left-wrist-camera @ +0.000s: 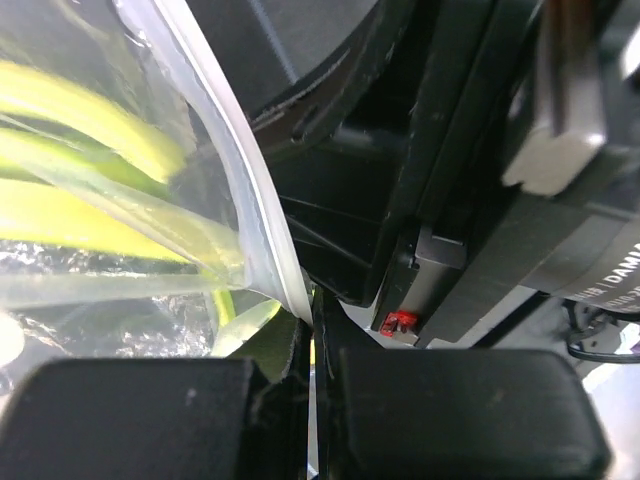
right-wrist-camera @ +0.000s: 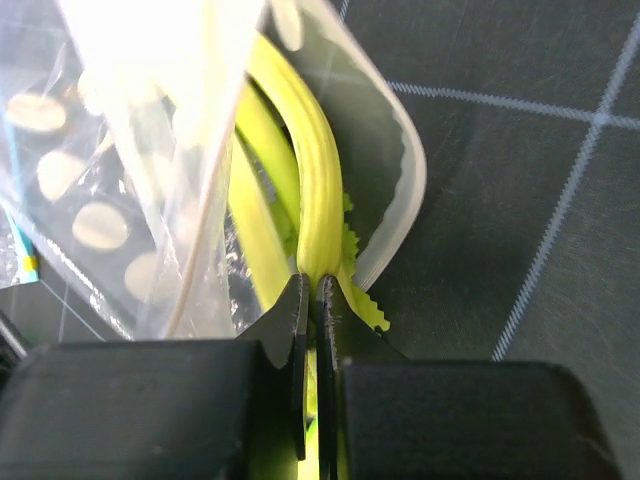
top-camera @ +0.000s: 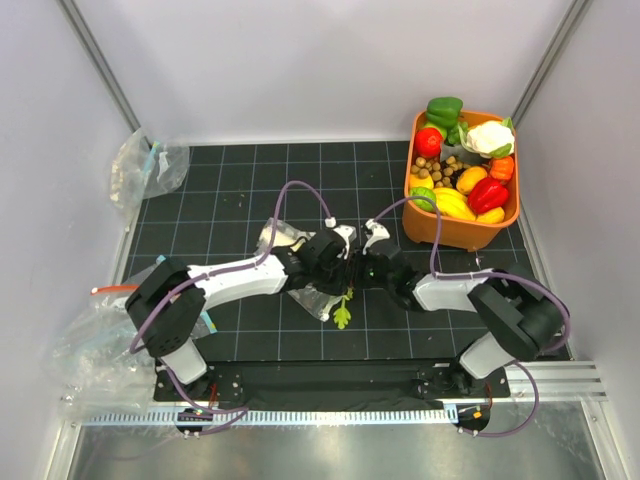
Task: Place the food in the zip-top bag and seal the zipper
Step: Adjust the fake vegetable in the zipper food storage bag.
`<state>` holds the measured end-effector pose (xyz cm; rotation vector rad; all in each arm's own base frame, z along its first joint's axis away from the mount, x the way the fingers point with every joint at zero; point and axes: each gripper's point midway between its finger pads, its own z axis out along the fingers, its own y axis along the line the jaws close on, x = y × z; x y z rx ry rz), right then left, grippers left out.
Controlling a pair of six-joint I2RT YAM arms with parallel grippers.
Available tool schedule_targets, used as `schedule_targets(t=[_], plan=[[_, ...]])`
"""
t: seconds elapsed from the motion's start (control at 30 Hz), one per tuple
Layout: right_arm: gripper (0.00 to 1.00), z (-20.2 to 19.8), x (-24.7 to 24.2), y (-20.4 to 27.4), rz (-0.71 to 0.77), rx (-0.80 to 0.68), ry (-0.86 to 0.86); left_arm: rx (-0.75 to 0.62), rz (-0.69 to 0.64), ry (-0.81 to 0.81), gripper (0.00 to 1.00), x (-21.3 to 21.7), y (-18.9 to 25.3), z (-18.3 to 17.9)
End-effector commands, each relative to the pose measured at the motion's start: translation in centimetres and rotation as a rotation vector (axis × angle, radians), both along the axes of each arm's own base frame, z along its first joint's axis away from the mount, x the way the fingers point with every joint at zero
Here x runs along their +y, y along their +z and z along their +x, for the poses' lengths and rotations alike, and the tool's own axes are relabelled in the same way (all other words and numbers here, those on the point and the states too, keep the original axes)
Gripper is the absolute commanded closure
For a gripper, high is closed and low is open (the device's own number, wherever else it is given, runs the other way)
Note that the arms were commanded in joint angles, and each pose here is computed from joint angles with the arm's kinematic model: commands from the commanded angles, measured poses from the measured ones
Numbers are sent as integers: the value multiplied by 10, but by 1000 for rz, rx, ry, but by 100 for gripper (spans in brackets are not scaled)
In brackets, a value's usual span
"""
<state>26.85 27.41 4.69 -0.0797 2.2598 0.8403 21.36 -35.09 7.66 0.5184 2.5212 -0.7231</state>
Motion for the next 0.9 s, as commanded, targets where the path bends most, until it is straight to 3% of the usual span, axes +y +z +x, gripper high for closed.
schedule_targets(t=[0.0,0.2,0.27,0.3,0.33,0.5,0.87], plan=[[99,3,26,16,160,-31,49,25,-53,-19,100,-19,5,-1],[91,4,24,15,122,-28,52,-51,-2,47,100,-2,15,11],[79,7,18,24,97,-68,43,-79,10,66,100,5,19,14],[60,4,14,22,70,-58,43,-101,8,80,100,7,26,17],[52,6,10,24,53,-75,32,-108,16,81,100,10,27,17],[34,3,1,44,23,-160,63,-163,53,117,100,27,41,23],[32,-4,9,37,-50,-201,198,-223,110,134,100,59,45,27]])
